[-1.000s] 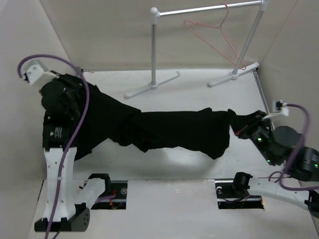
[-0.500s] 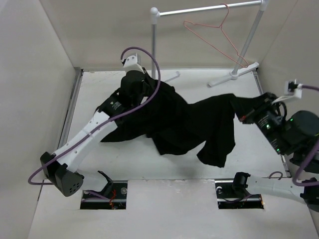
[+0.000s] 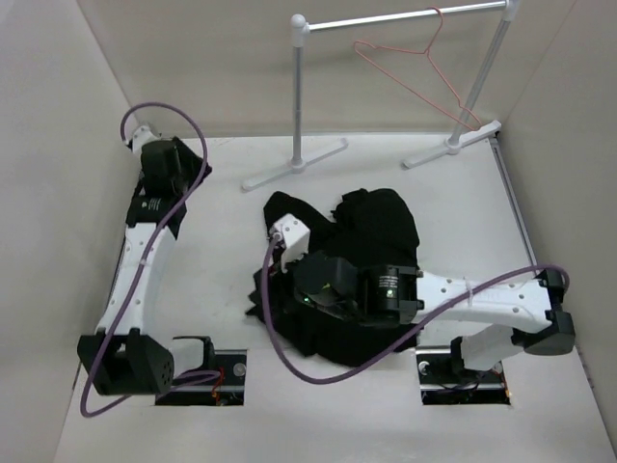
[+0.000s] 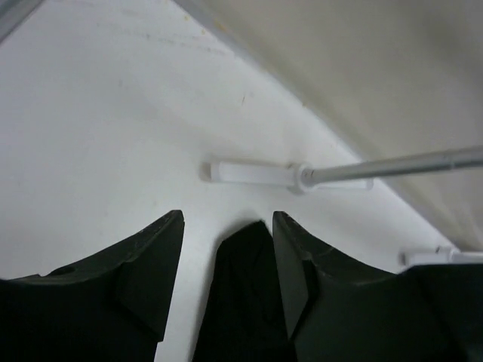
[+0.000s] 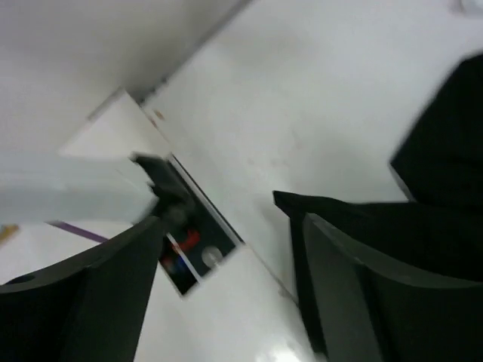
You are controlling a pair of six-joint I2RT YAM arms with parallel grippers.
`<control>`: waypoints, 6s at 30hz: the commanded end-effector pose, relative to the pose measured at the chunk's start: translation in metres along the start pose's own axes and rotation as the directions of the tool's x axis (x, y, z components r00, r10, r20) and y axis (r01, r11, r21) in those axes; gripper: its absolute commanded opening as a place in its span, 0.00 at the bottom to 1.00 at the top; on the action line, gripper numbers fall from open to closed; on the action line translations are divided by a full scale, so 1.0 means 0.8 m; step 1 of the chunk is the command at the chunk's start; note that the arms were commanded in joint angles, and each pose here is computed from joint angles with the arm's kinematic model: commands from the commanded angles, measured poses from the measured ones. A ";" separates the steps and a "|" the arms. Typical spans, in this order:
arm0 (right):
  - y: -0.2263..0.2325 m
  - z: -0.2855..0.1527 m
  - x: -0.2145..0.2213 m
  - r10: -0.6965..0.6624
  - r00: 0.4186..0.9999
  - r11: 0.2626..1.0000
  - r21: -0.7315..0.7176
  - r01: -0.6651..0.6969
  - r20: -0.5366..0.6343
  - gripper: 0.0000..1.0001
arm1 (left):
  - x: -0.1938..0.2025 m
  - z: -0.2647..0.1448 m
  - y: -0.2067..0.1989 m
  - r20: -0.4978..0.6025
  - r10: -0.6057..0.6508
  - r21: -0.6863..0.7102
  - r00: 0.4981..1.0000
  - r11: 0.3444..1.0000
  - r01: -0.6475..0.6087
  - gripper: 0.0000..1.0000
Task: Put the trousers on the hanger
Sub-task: Flatten out the trousers at the center of the board.
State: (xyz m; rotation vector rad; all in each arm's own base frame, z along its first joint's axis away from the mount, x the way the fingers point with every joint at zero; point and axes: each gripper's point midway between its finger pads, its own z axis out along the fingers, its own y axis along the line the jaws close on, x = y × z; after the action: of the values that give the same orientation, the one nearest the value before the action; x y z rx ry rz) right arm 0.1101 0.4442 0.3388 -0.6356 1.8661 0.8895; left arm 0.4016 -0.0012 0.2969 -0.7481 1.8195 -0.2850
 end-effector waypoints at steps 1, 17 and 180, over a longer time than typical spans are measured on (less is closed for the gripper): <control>-0.060 -0.073 -0.074 0.102 0.981 0.994 0.008 -0.105 0.167 0.78 | 0.028 -0.056 0.000 -0.054 0.029 0.087 0.998 0.996 -0.025 0.49; -0.458 -0.196 0.170 0.576 0.710 0.320 0.687 -0.652 0.405 0.74 | 0.383 -0.174 -0.001 -0.438 0.648 0.389 0.624 0.762 -0.518 0.73; -0.575 -0.211 0.107 0.381 0.832 0.209 0.839 -0.502 0.403 0.09 | 0.099 0.248 0.061 -0.202 0.122 -0.162 0.972 0.974 -0.156 0.67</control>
State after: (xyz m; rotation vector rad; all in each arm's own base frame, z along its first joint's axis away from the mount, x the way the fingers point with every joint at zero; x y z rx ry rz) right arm 0.3217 0.0191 0.1748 0.7363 2.0942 -0.0392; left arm 0.5261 0.0511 0.1134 -0.8268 2.0952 0.0204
